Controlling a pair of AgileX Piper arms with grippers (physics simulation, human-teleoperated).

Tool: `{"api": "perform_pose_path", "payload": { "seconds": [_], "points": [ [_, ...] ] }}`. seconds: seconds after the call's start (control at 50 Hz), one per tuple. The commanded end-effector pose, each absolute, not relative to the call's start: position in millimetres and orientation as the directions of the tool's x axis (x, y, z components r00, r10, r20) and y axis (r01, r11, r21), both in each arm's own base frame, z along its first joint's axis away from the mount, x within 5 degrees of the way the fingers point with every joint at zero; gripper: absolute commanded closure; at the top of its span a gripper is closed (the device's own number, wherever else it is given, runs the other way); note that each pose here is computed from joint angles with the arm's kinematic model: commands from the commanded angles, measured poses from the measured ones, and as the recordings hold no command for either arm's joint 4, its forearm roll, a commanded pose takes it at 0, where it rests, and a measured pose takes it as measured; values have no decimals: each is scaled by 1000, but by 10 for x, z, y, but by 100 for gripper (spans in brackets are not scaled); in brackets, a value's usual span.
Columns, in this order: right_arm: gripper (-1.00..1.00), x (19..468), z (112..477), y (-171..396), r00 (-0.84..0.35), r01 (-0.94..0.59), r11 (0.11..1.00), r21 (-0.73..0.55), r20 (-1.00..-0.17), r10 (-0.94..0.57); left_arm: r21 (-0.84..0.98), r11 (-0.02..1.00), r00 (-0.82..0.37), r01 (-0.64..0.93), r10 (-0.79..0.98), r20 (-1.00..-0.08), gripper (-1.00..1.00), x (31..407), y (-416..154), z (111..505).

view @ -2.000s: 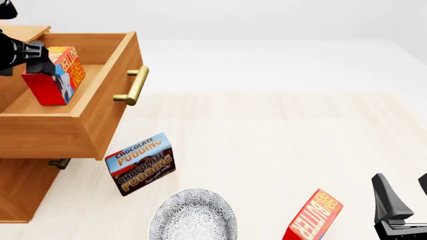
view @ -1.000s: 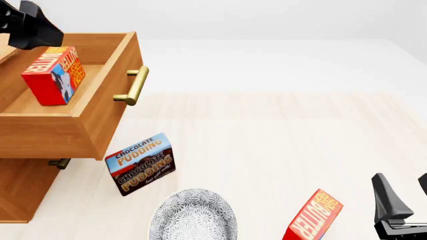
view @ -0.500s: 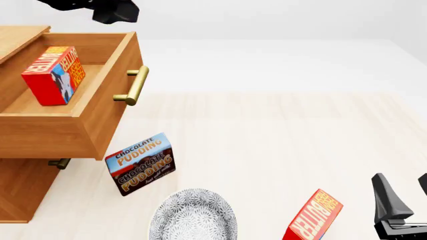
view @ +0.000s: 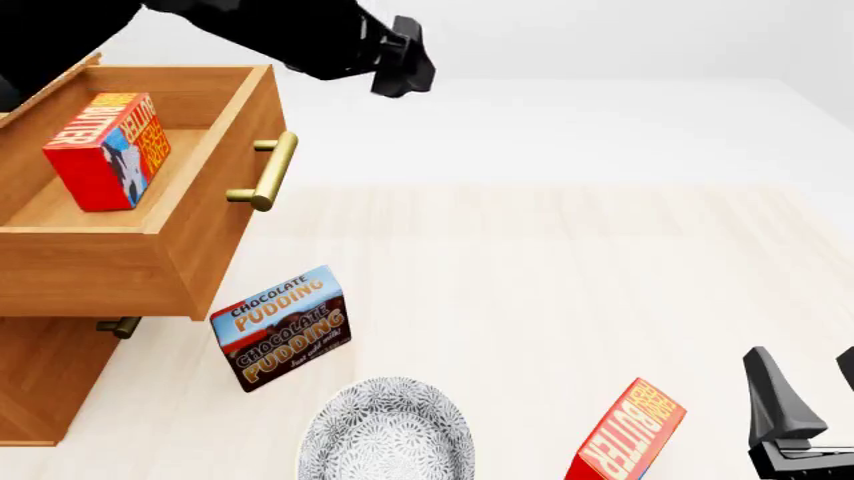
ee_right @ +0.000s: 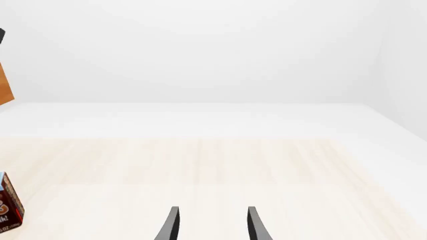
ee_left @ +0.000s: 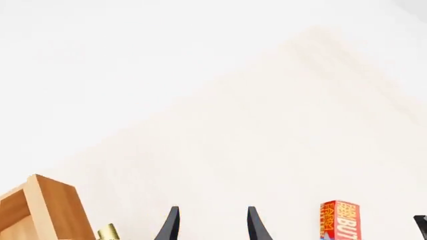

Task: Put the butter at the front in the top drawer of the cabinet and close it.

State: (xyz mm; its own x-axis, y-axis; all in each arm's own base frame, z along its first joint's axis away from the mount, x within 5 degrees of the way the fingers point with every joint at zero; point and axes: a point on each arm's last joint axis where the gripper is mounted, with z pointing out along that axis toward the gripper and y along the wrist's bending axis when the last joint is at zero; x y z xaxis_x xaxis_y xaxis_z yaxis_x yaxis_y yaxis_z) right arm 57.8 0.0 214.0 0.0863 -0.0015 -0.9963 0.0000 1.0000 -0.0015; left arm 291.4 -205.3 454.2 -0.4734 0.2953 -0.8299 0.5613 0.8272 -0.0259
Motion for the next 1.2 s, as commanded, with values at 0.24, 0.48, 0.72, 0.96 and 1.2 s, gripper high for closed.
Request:
{"api": "perform_pose_path", "payload": {
  "seconds": [0.24, 0.48, 0.72, 0.96, 1.2],
  "points": [
    [-100, 583, 2142, 0, 86, 0, 1000, -1, -996, -1, -118, 826, -541, 551, 246, -805, -100, 3162, -2519, 3893],
    [-100, 580, 2141, 0, 86, 0, 1000, -1, -996, -1, -145, 861, -584, 487, 197, -788, -100, 3279, -2363, 3564],
    [-100, 579, 2141, 0, 86, 0, 1000, -2, -996, -2, -144, 896, -620, 420, 167, -767, -100, 3403, -2109, 3375],
    [-100, 583, 2142, 0, 86, 0, 1000, -1, -996, -1, -165, 910, -668, 381, 147, -729, -100, 3501, -2126, 3060],
    [-100, 584, 2142, 0, 86, 0, 1000, -1, -996, -1, -185, 924, -702, 334, 114, -703, -100, 3579, -2075, 2807]
  ]
}}
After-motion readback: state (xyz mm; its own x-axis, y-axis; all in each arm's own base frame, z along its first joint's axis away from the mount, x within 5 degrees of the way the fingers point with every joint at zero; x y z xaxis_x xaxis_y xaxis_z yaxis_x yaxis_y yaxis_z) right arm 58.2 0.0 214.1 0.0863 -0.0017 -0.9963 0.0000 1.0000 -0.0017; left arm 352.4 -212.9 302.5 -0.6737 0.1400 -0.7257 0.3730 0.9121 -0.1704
